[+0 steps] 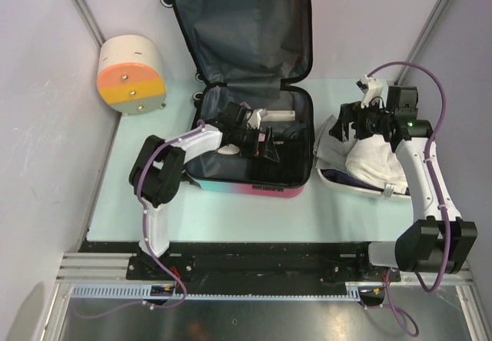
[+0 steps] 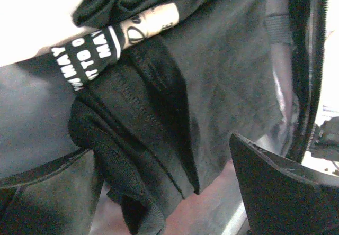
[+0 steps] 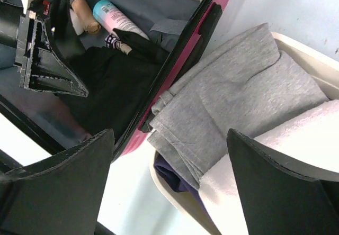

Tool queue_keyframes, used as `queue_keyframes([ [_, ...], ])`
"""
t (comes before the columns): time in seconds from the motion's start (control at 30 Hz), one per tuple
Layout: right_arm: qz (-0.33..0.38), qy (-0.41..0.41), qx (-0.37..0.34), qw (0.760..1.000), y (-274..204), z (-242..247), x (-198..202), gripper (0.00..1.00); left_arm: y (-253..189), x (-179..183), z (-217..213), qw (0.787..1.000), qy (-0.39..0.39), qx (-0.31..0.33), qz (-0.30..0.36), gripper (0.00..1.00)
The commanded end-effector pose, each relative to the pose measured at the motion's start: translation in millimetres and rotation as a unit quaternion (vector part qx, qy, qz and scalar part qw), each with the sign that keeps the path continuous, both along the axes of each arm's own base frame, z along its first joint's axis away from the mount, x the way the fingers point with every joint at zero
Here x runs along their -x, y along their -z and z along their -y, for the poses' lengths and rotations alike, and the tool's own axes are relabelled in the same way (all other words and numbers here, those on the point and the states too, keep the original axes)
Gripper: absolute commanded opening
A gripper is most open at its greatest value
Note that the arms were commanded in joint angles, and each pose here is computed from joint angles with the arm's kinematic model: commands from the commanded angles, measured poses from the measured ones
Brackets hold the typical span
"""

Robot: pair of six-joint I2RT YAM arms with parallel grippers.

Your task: Open, take out, and arrange the luggage

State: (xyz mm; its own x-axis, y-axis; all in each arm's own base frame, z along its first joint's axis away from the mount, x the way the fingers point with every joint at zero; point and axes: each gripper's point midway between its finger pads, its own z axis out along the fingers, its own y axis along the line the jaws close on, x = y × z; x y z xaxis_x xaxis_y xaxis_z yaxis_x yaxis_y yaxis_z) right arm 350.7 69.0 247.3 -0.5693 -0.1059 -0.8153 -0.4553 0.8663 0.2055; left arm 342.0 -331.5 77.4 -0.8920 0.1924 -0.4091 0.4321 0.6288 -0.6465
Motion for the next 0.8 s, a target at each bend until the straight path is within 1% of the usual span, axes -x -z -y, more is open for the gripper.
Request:
queue_keyframes([
  [0.0,-0.003,0.007,-0.033,0.999,-7.4,-9.1,-10.4,0.91,-11.2,-6.1,29.3,0.997,0.021,0.075,-0.004,1.0],
  [0.07,-0.003,0.006,-0.035,0.999,-6.8,-10.5,-11.3,0.91,-10.8,-4.8,35.1,0.996,0.024,0.087,0.005,1.0],
  [0.13,-0.003,0.005,-0.037,0.999,-7.1,-12.9,-12.1,0.91,-5.3,-4.7,38.3,0.996,0.024,0.084,0.005,1.0],
  [0.23,-0.004,0.004,-0.041,0.999,-7.2,-15.6,-13.5,0.91,12.5,-7.0,38.9,0.998,0.008,0.069,-0.011,0.99],
  [0.33,-0.009,-0.002,-0.046,0.999,-4.6,-21.0,-13.7,0.9,31.4,-11.1,36.4,0.999,-0.01,0.046,-0.014,0.92],
  [0.4,-0.014,-0.009,-0.052,0.999,-3.3,-25.8,-12.8,0.9,37.4,-14.4,35.3,0.999,-0.013,0.037,-0.008,0.81],
  [0.43,-0.02,-0.01,-0.058,0.998,-2.1,-27.9,-12.9,0.9,36.6,-16.7,34.3,0.999,-0.015,0.035,-0.003,0.78],
  [0.47,-0.022,-0.014,-0.064,0.998,-2.1,-30.1,-12.4,0.9,34.6,-18.0,33.7,0.999,-0.011,0.036,0.005,0.61],
  [0.5,-0.026,-0.03,-0.066,0.997,-1.4,-41.9,-9.2,0.9,27.1,-20.7,33.3,0.999,-0.012,0.038,0.017,0.49],
  [0.53,-0.03,-0.036,-0.067,0.997,0.8,-46.6,-8.2,0.9,22.8,-21.4,32.2,0.999,-0.01,0.039,0.024,0.4],
  [0.57,-0.035,-0.047,-0.067,0.996,4.0,-54.5,-7.0,0.9,19.7,-22.5,29.0,0.999,-0.006,0.04,0.034,0.25],
  [0.63,-0.043,-0.059,-0.07,0.995,9.8,-64.4,-5.9,0.9,2.3,-22.6,26.5,0.997,0.004,0.053,0.051,0.12],
  [0.67,-0.046,-0.068,-0.074,0.994,12.2,-74.5,-5.8,0.9,-0.5,-23.6,19.0,0.997,-0.002,0.054,0.051,0.0],
  [0.7,-0.05,-0.072,-0.077,0.993,14.7,-80.0,-5.2,0.9,-2.3,-24.4,12.8,0.997,-0.01,0.054,0.047,0.0],
  [0.73,-0.05,-0.078,-0.08,0.992,16.0,-85.9,-5.5,0.9,-15.7,-27.2,5.3,0.996,-0.023,0.057,0.058,0.0],
  [0.77,-0.054,-0.094,-0.083,0.991,16.4,-99.7,-1.1,0.9,-10.4,-27.8,-11.1,0.997,-0.039,0.051,0.049,0.0],
])
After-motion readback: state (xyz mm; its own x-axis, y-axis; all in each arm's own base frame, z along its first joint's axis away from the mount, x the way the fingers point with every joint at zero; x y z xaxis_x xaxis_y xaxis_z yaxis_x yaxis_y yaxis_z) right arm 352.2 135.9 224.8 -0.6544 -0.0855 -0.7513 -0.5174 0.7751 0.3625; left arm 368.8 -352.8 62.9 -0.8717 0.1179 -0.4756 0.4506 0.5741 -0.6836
